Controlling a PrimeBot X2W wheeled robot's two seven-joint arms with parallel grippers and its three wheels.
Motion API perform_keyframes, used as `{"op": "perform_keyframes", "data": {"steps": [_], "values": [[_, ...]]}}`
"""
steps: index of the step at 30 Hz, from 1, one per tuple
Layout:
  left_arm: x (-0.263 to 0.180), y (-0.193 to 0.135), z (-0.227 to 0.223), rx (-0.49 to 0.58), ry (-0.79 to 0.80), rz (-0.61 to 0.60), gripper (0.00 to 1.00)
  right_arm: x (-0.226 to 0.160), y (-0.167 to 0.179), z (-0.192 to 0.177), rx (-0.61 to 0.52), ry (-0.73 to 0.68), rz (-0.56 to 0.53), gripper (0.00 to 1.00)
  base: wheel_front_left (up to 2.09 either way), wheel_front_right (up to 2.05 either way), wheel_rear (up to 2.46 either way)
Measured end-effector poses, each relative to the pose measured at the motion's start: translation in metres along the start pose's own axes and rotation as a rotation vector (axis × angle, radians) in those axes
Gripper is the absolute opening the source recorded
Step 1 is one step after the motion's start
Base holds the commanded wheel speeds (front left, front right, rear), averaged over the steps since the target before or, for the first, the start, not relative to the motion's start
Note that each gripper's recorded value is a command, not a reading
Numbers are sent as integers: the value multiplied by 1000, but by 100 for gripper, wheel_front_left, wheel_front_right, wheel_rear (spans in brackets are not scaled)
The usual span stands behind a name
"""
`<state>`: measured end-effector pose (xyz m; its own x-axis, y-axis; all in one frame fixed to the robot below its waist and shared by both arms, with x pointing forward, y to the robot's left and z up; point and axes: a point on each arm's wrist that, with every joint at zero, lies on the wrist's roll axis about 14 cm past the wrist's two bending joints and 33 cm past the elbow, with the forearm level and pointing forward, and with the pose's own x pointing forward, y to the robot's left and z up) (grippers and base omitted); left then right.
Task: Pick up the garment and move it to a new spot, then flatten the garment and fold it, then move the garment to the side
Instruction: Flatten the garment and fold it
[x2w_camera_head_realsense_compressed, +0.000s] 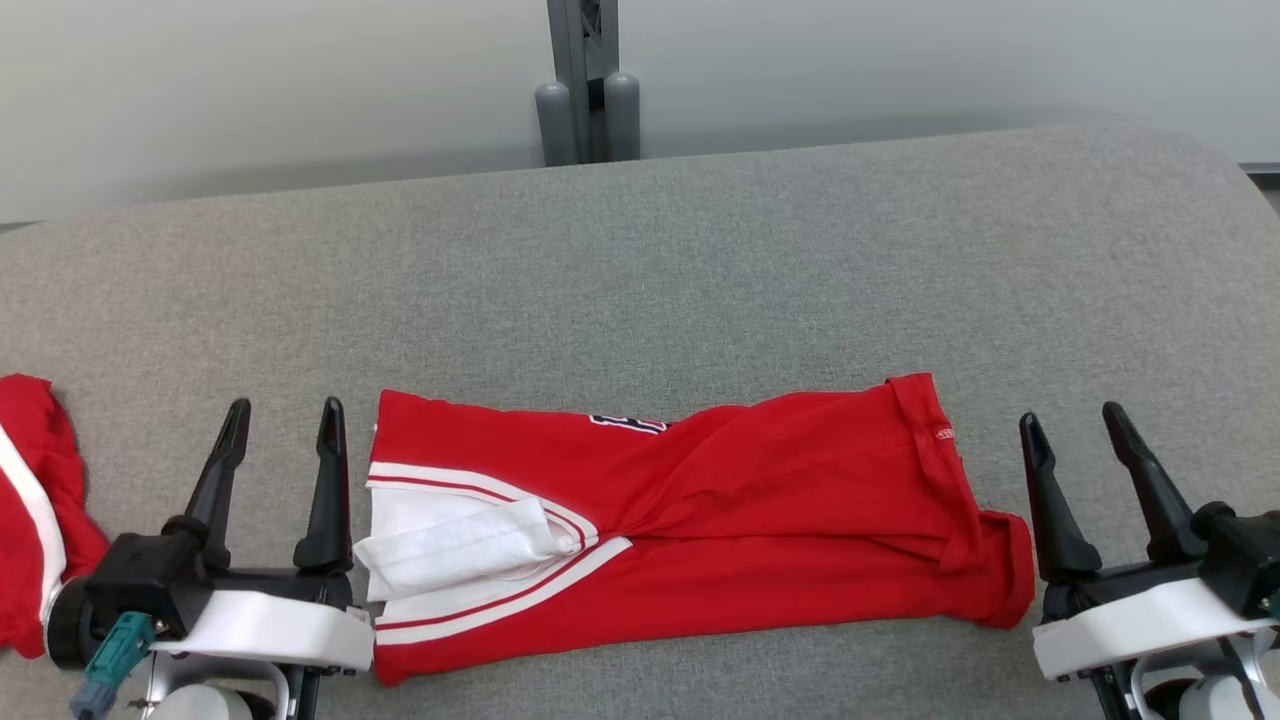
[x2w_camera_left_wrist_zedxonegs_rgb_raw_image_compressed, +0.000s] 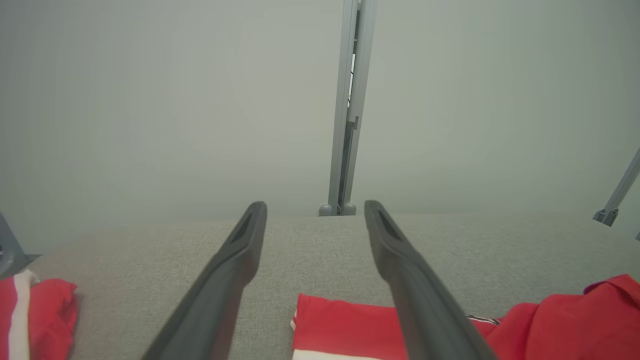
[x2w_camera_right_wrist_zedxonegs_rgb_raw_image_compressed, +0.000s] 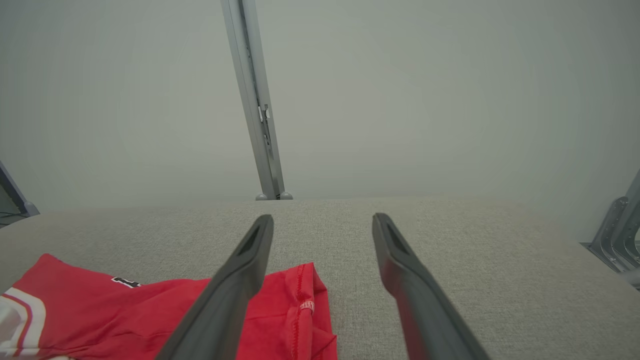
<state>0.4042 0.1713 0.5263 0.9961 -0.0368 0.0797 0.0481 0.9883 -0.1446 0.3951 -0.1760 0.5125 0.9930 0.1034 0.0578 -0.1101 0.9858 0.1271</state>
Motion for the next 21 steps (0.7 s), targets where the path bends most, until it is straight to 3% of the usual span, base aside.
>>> {"op": "perform_keyframes", "data": {"steps": [21], "values": [[-17,13,-18,35,60,28,100,-10,2,-17,20,64,-6,100,0,0,0]]}}
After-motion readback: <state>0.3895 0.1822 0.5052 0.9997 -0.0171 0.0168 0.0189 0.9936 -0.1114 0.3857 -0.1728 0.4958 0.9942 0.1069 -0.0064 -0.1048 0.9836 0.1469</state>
